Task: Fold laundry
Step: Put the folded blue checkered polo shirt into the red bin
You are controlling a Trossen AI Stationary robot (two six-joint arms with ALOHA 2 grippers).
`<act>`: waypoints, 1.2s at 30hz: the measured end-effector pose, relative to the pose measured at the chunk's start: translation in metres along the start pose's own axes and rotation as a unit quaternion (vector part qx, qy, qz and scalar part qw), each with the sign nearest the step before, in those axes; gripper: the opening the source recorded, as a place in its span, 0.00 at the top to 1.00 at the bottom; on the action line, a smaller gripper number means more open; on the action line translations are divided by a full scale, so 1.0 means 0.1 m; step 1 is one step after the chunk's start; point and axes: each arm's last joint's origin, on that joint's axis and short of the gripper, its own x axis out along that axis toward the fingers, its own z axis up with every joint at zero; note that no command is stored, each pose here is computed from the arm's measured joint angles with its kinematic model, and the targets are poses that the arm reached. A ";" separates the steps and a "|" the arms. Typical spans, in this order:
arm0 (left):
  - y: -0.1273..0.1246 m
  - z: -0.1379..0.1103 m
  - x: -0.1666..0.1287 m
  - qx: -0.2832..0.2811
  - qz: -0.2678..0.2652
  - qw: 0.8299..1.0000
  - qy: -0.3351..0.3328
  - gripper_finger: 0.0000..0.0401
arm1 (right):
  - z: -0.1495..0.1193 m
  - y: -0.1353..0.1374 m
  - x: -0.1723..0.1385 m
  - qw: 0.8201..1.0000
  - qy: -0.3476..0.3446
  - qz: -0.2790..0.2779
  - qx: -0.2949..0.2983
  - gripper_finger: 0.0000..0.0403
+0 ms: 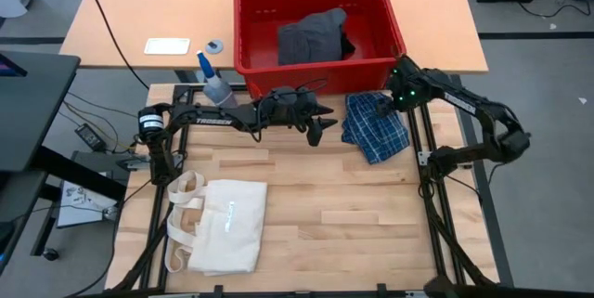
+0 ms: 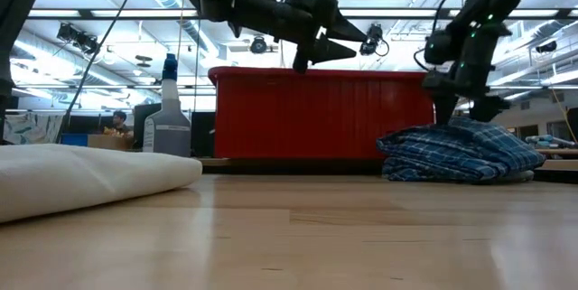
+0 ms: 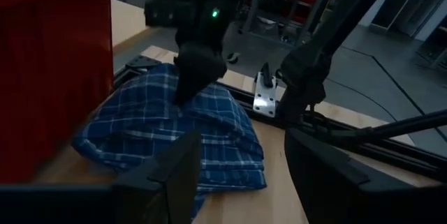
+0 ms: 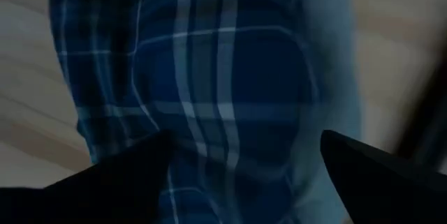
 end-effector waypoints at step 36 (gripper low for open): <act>-0.10 -0.68 0.41 -0.053 -0.049 0.995 0.070 0.48 | -0.87 0.77 -0.25 0.972 0.096 0.215 0.021 0.15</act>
